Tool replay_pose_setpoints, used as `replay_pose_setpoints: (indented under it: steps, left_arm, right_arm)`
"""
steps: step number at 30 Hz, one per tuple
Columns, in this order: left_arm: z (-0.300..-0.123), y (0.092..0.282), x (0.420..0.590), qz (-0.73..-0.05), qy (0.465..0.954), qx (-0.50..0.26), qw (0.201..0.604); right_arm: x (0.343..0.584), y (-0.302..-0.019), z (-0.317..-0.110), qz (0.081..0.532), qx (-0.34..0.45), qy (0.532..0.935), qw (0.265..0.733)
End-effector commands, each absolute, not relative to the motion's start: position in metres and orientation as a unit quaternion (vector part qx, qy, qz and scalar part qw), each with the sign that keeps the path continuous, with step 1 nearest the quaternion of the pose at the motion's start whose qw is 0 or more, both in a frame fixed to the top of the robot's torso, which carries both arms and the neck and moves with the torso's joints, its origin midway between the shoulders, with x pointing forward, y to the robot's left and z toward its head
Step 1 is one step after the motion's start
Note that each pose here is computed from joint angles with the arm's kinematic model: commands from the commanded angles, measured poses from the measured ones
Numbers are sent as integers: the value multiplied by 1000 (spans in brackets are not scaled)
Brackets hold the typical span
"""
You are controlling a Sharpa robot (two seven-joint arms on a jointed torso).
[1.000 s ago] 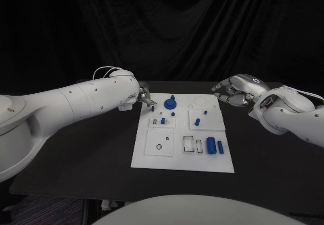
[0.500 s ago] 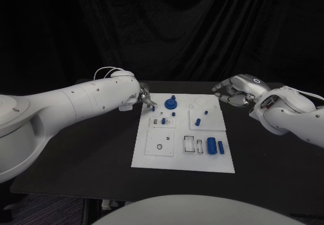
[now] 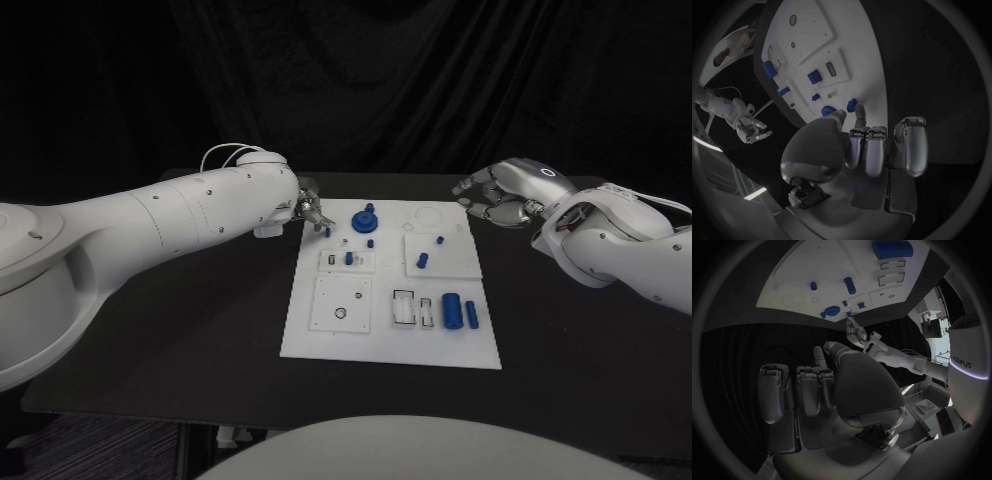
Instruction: Assemble the parts on the task board
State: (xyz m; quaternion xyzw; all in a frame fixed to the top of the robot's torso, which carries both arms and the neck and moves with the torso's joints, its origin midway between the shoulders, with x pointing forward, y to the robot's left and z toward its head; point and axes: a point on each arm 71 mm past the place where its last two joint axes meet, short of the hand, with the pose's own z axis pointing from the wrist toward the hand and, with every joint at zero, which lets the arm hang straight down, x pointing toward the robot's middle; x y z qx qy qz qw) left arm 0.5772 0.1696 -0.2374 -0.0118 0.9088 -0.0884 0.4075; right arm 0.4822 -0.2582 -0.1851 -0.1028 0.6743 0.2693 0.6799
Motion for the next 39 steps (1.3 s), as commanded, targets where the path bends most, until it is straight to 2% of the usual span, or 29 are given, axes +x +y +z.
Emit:
replay_pose_setpoints:
  steps: [1, 39]
  left_arm:
    - [-239, 166, 576, -100, 911, -6, 400]
    - [-243, 157, 576, -97, 915, -2, 392]
  right_arm:
    - [482, -259, -186, 265, -100, 677, 679]
    - [482, -258, -187, 266, -101, 682, 674]
